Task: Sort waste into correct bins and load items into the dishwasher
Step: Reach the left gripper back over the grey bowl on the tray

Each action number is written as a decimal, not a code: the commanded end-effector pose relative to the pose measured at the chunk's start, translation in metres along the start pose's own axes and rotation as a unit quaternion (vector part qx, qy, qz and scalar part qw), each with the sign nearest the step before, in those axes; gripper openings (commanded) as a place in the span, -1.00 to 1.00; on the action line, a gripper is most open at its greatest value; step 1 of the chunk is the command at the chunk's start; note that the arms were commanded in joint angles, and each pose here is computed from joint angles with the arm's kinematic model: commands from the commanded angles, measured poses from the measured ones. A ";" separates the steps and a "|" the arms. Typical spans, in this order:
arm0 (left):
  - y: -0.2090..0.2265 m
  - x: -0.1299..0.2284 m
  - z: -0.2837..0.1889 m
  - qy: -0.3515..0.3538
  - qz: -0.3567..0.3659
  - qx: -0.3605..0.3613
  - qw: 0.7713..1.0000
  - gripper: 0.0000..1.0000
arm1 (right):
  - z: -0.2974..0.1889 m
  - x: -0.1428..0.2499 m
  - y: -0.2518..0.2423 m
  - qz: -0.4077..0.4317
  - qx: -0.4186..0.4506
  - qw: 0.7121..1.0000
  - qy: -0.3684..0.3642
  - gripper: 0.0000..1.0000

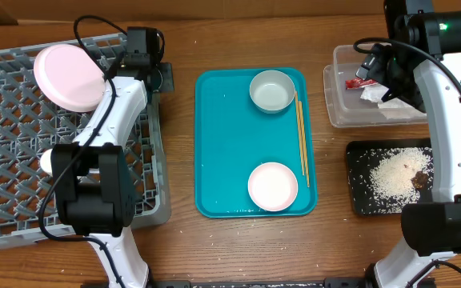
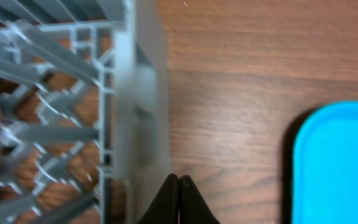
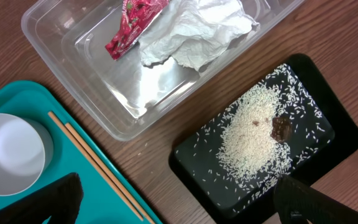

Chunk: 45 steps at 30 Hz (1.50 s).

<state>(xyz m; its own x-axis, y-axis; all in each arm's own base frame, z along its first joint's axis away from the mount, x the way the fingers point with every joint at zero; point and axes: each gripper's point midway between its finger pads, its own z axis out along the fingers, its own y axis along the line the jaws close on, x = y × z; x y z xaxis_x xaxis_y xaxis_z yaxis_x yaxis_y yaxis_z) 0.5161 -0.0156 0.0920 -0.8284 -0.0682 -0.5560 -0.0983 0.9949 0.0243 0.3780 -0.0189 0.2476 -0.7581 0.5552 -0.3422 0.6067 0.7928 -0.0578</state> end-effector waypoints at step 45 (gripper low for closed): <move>-0.301 0.111 -0.024 -0.001 0.359 0.265 0.895 -0.09 | -0.013 -0.005 -0.002 0.002 -0.012 1.000 -0.017 0.99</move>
<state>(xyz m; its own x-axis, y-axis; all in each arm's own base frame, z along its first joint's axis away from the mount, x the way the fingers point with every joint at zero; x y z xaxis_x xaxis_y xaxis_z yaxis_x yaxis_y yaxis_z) 0.4459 -0.3185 0.0458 -0.5853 0.5821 -0.5645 0.7099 0.7043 -0.0098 0.3780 -0.0190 0.2476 -0.7584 0.5548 -0.3421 0.6065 0.7930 -0.0585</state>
